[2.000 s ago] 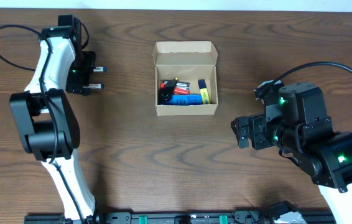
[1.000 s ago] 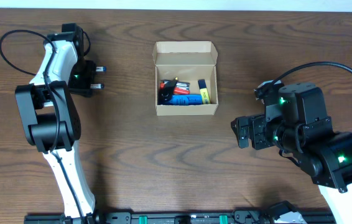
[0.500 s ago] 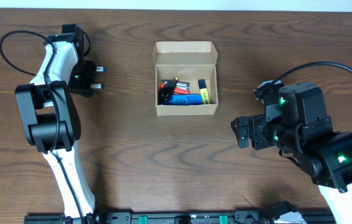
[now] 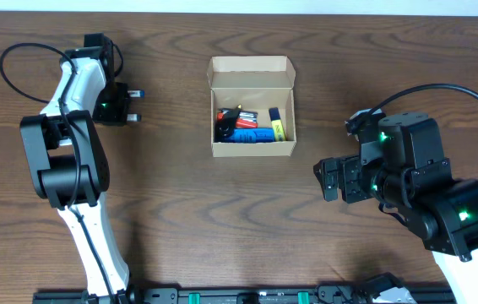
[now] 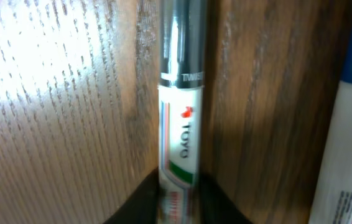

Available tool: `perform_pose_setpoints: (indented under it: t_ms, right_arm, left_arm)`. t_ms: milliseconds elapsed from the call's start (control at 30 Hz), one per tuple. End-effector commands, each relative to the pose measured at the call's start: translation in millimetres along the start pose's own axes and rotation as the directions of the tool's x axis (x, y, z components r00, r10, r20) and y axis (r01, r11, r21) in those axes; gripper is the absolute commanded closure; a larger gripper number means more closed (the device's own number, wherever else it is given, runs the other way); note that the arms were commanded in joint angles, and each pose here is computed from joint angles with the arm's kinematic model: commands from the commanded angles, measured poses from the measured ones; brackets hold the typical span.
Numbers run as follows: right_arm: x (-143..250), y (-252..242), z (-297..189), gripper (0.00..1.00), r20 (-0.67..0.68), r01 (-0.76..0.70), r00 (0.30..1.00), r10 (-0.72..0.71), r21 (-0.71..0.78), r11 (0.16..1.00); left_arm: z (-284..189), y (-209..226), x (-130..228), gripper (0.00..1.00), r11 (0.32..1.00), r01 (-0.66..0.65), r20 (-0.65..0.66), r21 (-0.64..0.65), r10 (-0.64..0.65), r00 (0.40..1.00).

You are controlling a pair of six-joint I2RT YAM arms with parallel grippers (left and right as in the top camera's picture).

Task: Pack container
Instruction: 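Lower the left gripper and grasp the black-capped marker, then carry the black-capped marker into the box and release it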

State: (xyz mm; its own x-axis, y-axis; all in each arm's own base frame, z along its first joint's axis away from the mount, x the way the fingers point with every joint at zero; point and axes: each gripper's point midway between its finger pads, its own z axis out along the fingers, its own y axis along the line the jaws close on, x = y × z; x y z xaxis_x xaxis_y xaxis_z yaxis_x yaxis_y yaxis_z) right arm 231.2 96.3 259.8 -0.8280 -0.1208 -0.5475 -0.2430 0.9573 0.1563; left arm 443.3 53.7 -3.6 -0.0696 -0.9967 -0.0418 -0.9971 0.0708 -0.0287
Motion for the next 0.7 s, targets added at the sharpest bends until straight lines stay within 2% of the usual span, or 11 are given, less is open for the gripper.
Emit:
perform_pose_setpoints:
  t_ms: [0,233,367,467,567,667]
  right_arm:
    - [0.4,-1.6,0.9,0.01,-0.004,0.007,1.0,-0.007,0.004,1.0]
    - [0.4,-1.6,0.9,0.01,-0.004,0.007,1.0,-0.007,0.004,1.0]
    - [0.5,-1.6,0.9,0.01,-0.004,0.007,1.0,-0.007,0.004,1.0]
    - [0.4,-1.6,0.9,0.01,-0.004,0.007,1.0,-0.007,0.004,1.0]
    - [0.4,-1.6,0.9,0.01,-0.004,0.007,1.0,-0.007,0.004,1.0]
    - [0.4,-1.6,0.9,0.01,-0.004,0.007,1.0,-0.007,0.004,1.0]
  left_arm:
    - [25.4,22.7,5.6,0.94,0.996,-0.024,-0.036,-0.09,0.021,0.999]
    - [14.5,34.6,20.4,0.94,0.991,-0.044,-0.12,-0.124,0.029,0.992]
    - [-13.7,26.9,19.6,0.94,0.988,-0.143,-0.095,-0.056,0.137,0.986]
    - [-49.3,18.9,19.6,0.94,0.976,-0.218,-0.027,0.015,0.218,0.975]
    - [-93.7,1.4,28.5,0.94,0.915,-0.383,0.084,0.125,0.375,0.923]
    - [-136.7,-17.5,50.9,0.94,0.785,-0.58,0.212,0.217,0.542,0.813]
